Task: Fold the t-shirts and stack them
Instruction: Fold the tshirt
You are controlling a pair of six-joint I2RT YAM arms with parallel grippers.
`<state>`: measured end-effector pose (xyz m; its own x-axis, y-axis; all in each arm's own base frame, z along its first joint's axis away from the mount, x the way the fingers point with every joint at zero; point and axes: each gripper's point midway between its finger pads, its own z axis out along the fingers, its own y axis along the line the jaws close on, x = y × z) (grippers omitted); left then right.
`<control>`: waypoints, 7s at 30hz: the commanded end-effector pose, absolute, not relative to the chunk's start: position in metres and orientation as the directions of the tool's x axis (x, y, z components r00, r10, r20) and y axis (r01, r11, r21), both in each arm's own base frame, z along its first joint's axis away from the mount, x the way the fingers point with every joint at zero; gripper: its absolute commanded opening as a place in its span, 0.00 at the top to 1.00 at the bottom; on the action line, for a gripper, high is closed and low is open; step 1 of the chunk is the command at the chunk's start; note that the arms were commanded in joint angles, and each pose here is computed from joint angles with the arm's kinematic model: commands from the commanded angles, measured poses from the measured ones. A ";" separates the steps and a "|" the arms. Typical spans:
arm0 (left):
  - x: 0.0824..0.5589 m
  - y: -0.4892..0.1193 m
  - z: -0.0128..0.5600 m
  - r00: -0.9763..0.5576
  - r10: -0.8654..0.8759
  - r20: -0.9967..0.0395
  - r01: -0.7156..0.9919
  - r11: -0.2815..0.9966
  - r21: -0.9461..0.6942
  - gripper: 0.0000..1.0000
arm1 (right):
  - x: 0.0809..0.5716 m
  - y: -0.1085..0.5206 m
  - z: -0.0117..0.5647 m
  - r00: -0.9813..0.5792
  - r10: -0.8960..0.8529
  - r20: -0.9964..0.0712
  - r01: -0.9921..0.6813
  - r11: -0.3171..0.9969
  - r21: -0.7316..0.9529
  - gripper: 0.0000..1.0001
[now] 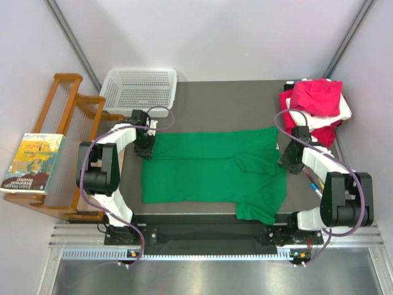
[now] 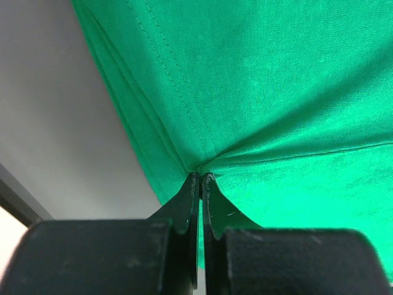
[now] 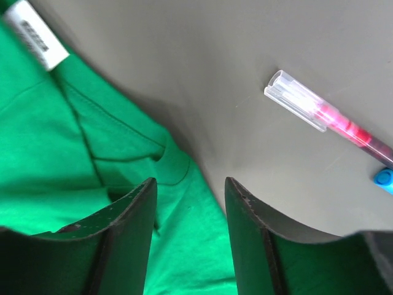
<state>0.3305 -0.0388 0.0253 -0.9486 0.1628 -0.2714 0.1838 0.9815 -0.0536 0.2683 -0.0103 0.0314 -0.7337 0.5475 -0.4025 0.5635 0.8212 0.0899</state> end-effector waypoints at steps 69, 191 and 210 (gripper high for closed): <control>0.309 -0.041 0.108 -0.899 0.235 -0.369 0.304 0.942 -0.141 0.09 | 0.288 -0.014 0.076 -0.672 0.567 -0.476 0.540 0.815 0.208 0.00; 0.211 -0.040 0.057 -0.717 0.655 -0.239 0.639 0.754 0.150 0.49 | 0.089 0.151 0.035 -0.942 0.038 -0.333 0.082 0.990 -0.118 0.10; 0.172 -0.038 0.033 -0.563 0.801 -0.204 0.792 0.593 0.142 0.43 | 0.096 0.141 0.025 -0.950 0.054 -0.308 0.101 0.985 -0.140 0.09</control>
